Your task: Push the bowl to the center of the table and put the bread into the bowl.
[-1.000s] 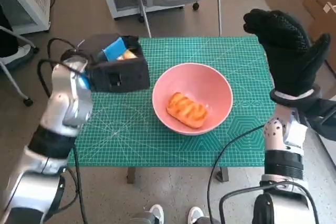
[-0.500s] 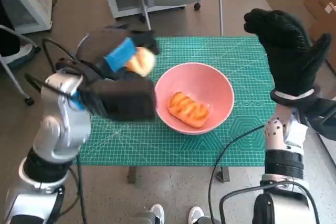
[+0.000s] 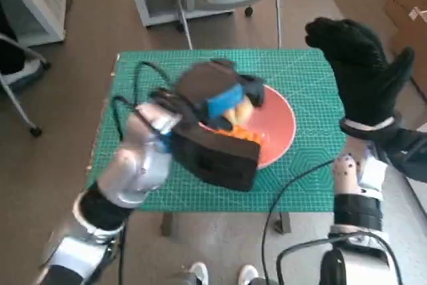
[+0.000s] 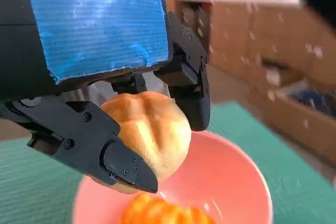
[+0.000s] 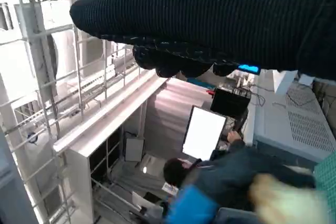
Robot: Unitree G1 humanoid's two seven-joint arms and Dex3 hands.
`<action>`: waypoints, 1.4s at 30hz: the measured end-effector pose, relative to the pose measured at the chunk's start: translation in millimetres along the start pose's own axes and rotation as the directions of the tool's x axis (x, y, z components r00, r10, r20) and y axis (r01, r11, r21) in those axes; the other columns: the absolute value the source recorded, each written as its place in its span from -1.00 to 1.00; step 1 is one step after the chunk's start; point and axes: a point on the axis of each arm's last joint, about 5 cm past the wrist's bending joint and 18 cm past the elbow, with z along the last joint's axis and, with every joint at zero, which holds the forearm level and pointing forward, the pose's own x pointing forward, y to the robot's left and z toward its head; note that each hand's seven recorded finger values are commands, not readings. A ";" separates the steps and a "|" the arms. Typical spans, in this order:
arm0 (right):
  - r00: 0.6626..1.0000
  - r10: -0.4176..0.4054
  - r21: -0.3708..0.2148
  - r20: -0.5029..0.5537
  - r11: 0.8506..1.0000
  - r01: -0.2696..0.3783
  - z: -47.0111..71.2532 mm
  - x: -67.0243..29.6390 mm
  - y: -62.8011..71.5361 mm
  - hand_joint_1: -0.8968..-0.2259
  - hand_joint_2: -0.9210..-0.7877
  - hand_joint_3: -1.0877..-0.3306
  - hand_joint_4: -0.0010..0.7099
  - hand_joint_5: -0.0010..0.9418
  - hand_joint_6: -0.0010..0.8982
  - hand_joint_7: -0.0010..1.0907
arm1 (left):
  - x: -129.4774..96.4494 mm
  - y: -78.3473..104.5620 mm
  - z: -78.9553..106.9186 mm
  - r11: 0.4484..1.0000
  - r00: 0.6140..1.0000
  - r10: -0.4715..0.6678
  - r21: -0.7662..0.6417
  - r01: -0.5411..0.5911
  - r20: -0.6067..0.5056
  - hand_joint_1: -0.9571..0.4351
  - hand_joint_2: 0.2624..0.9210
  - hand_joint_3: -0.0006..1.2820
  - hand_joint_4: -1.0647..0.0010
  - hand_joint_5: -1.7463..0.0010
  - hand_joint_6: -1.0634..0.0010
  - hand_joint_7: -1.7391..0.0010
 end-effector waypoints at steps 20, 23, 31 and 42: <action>1.000 -0.026 -0.038 0.001 0.999 0.026 7.4 -1.2 -0.9 -0.23 -1.00 -0.15 -0.03 -1.00 0.04 -1.00 | 22.6 -17.5 -16.2 0.975 0.994 -0.107 -0.198 0.098 -0.036 0.02 0.80 -0.93 0.93 0.94 0.70 0.80; 1.000 -0.030 -0.041 0.003 0.999 0.030 8.4 -0.9 -1.2 -0.22 -1.00 -0.15 -0.04 -1.00 0.04 -1.00 | 19.6 -17.8 -19.0 0.980 0.995 -0.088 -0.186 0.077 -0.051 -0.12 0.82 -0.95 0.98 0.98 0.72 0.85; 1.000 -0.029 -0.048 -0.001 0.998 0.029 9.6 -0.8 -1.6 -0.22 -1.00 -0.14 -0.05 -1.00 0.04 -1.00 | 7.9 -25.0 -30.6 0.990 0.999 0.019 -0.137 -0.023 -0.029 -0.36 0.87 -0.96 1.00 1.00 0.86 0.90; 0.999 -0.030 -0.043 -0.010 0.999 0.030 8.8 -1.1 -1.7 -0.25 -1.00 -0.12 -0.05 -1.00 0.04 -0.99 | -9.9 -27.3 -61.0 0.938 0.994 0.091 -0.341 -0.065 0.062 -0.55 0.97 -0.96 1.00 1.00 0.97 0.98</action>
